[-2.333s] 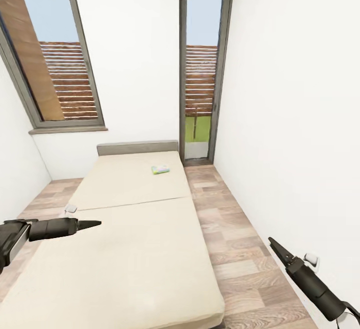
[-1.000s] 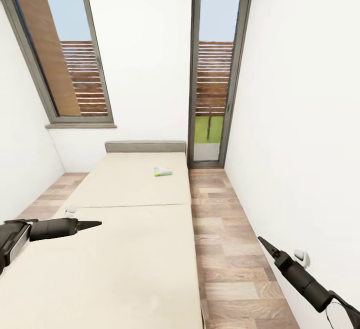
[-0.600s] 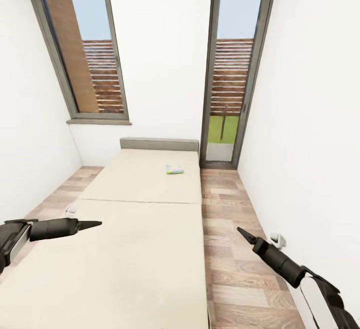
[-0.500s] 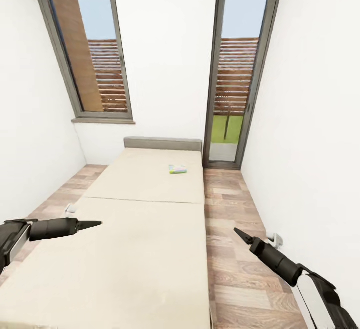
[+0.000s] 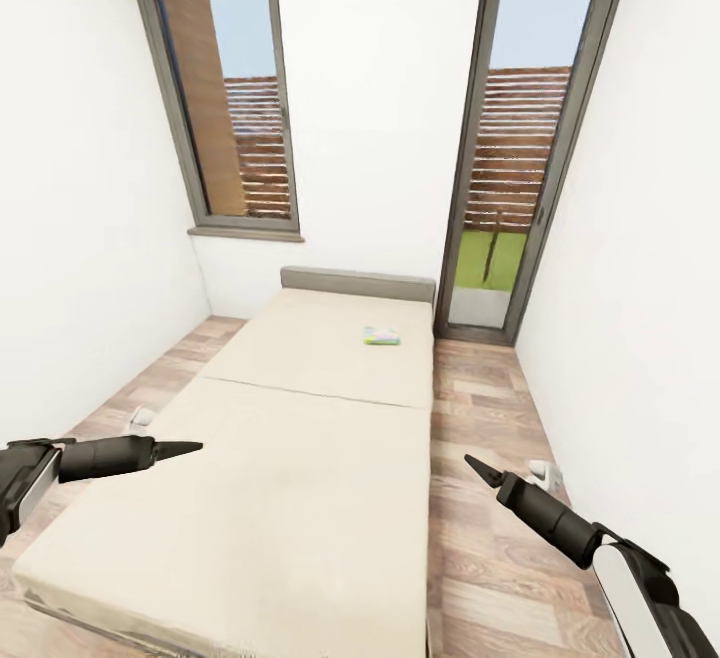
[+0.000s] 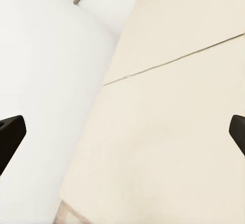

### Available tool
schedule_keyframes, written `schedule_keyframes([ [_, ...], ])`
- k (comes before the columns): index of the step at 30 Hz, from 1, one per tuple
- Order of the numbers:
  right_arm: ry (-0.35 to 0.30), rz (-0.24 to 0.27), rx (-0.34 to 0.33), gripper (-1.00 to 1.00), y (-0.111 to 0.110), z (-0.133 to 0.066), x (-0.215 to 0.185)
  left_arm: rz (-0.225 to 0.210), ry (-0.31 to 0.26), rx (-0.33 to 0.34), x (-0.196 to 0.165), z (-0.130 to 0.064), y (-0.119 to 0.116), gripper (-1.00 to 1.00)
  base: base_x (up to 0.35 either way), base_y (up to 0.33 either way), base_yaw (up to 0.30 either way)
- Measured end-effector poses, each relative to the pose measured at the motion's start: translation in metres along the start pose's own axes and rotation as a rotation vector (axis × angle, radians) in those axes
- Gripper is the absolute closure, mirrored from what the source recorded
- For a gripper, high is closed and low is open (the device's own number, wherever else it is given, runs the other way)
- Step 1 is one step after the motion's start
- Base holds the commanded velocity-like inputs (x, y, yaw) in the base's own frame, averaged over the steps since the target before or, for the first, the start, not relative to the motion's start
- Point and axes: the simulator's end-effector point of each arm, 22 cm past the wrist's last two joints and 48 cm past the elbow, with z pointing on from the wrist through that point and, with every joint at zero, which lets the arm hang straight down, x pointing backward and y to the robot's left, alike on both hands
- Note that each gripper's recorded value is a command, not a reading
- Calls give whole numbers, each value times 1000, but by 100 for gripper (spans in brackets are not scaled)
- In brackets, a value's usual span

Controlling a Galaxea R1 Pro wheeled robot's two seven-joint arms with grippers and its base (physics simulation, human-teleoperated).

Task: Put all the toys in the child's room - the three board games (two on the bed and one on the table), the two jigsaw puzzles on the table, and the tennis ball on the table - inside the toy box on the table in the child's room.

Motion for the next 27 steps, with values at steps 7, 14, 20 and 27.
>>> schedule_keyframes([
  [7,-3,-10,-9,-100,5,-1,-1,-4,3,0,2,1,2,-100,0,-93,248],
  [14,-14,-30,-32,-100,18,-2,-6,-14,-1,5,2,-1,3,-100,0,-12,250],
  [20,17,-43,-61,-100,31,6,7,-25,-6,2,1,-3,5,-100,0,-2,251],
  [27,45,-58,-86,-100,43,13,16,-29,-8,3,1,1,6,-100,0,0,251],
])
